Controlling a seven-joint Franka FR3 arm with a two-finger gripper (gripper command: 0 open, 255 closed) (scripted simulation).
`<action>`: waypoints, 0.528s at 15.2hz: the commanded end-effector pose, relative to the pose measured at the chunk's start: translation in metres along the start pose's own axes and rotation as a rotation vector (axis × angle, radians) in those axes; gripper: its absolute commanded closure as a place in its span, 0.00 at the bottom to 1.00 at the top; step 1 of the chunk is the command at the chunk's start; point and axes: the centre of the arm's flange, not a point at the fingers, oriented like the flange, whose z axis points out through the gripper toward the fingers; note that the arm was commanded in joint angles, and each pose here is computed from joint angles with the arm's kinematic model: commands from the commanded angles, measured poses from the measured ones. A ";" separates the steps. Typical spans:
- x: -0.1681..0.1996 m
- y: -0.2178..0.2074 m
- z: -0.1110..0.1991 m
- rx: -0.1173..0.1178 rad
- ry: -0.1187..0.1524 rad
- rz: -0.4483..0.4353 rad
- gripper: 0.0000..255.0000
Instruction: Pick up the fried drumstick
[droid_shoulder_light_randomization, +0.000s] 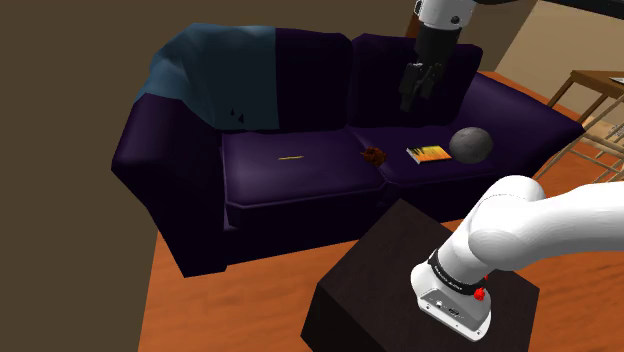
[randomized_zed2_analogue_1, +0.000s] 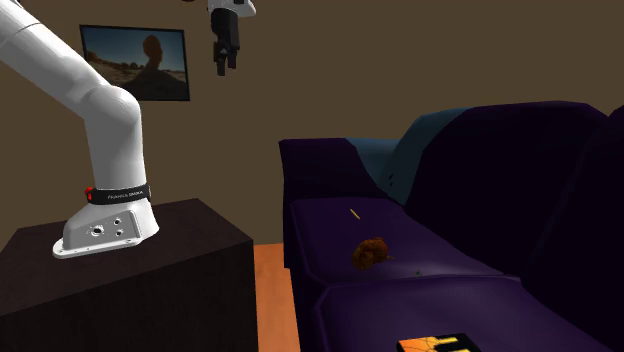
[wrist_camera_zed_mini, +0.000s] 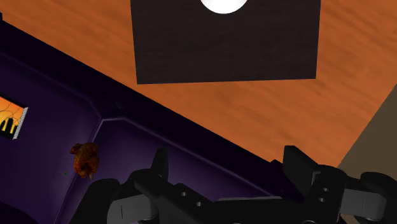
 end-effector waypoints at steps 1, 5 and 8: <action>0.000 0.000 0.000 0.000 0.000 0.000 0.00; 0.026 0.031 0.036 0.003 -0.012 0.005 0.00; 0.045 0.054 0.063 0.005 -0.021 0.009 0.00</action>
